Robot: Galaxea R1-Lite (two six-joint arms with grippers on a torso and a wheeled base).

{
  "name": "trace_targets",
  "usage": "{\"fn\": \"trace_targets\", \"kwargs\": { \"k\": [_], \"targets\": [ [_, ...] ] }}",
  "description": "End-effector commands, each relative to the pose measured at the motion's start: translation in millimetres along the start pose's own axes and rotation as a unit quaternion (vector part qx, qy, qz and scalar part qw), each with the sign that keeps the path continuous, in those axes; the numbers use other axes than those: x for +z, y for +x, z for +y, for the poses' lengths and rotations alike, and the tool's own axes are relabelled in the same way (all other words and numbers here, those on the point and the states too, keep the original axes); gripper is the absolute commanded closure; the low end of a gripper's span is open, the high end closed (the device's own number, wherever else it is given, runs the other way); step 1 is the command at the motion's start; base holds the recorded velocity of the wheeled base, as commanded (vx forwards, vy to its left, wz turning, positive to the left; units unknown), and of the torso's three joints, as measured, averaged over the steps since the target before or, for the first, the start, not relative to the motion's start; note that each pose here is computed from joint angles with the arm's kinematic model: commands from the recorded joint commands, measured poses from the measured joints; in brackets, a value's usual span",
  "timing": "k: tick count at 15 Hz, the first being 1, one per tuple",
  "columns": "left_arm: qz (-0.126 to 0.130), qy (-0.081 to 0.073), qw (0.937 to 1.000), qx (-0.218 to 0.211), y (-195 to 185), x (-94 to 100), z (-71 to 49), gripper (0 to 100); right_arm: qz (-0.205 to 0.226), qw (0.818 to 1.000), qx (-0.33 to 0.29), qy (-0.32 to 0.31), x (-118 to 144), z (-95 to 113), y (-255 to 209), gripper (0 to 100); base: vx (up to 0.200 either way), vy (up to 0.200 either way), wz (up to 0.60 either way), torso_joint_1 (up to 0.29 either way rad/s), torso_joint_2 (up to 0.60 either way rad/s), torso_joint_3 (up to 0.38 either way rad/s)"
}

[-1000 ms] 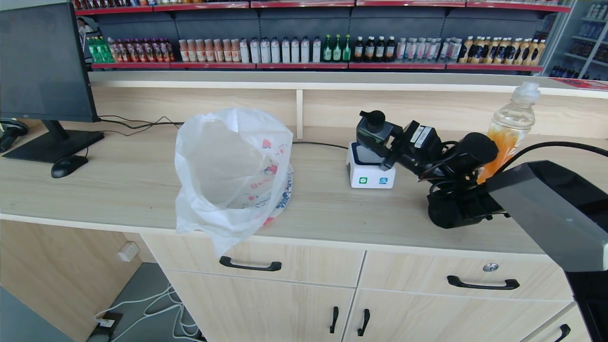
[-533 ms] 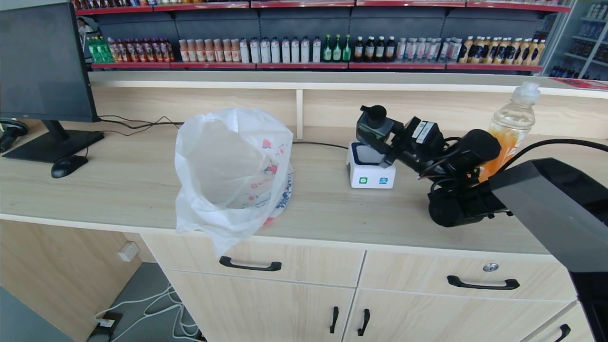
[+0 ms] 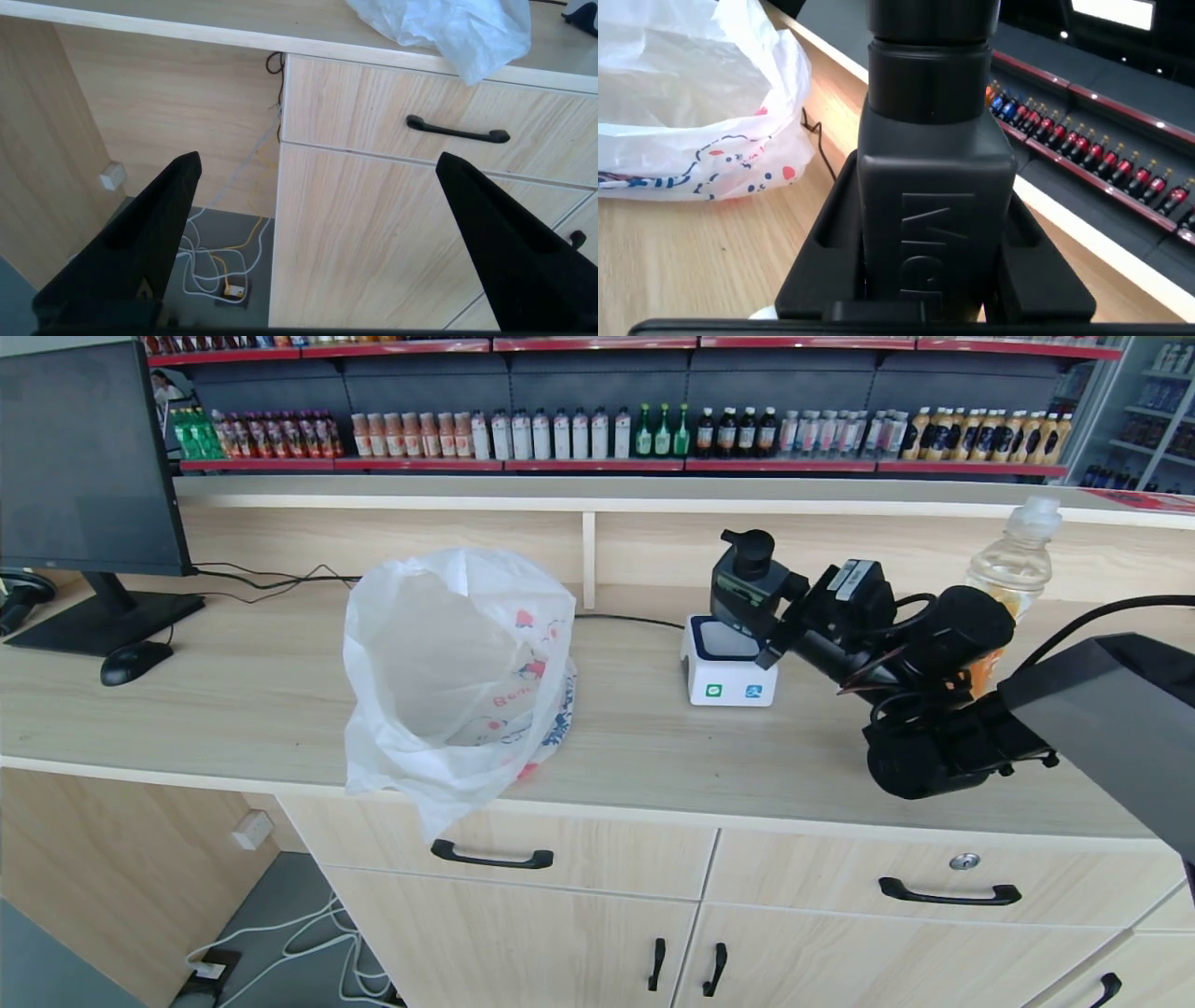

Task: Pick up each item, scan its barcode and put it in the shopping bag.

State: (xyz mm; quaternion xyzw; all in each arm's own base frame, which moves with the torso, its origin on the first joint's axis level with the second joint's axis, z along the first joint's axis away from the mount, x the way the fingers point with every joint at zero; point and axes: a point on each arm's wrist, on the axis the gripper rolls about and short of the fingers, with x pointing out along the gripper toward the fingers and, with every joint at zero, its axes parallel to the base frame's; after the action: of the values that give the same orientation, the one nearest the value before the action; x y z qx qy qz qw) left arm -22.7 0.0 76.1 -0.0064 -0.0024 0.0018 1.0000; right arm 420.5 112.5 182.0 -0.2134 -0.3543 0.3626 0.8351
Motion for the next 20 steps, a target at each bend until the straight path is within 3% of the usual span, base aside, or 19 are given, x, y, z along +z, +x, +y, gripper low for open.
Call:
{"fn": "trace_targets", "kwargs": {
  "k": [1,3,7,13,15,20],
  "targets": [
    [0.000,0.000,1.0000,0.000,0,0.1,0.0,0,0.008,0.999,-0.030,0.015,37,2,-4,100,0.000,0.000,0.00,0.000,0.00,0.000],
    [0.000,0.000,1.0000,0.000,0,0.1,0.0,0,0.012,0.999,-0.034,0.021,40,5,-5,100,0.000,0.000,0.00,0.000,0.00,0.000],
    [0.000,0.000,1.0000,0.000,0,0.1,0.0,0,0.081,0.985,-0.110,0.101,81,27,-37,100,0.000,0.000,0.00,0.000,0.00,0.000],
    [0.000,0.000,1.0000,0.000,0,0.1,0.0,0,0.114,0.980,-0.109,0.123,103,40,-66,100,0.000,0.000,0.00,0.000,0.00,0.000],
    [0.000,-0.001,1.0000,0.000,0,0.1,0.0,0,0.123,0.973,-0.140,0.135,106,40,-67,100,-0.200,0.000,0.00,0.007,0.00,0.002],
    [0.000,-0.001,1.0000,0.000,0,0.1,0.0,0,0.120,0.973,-0.149,0.133,106,38,-64,100,-0.200,0.000,0.00,-0.002,0.00,0.003]
  ]
}}
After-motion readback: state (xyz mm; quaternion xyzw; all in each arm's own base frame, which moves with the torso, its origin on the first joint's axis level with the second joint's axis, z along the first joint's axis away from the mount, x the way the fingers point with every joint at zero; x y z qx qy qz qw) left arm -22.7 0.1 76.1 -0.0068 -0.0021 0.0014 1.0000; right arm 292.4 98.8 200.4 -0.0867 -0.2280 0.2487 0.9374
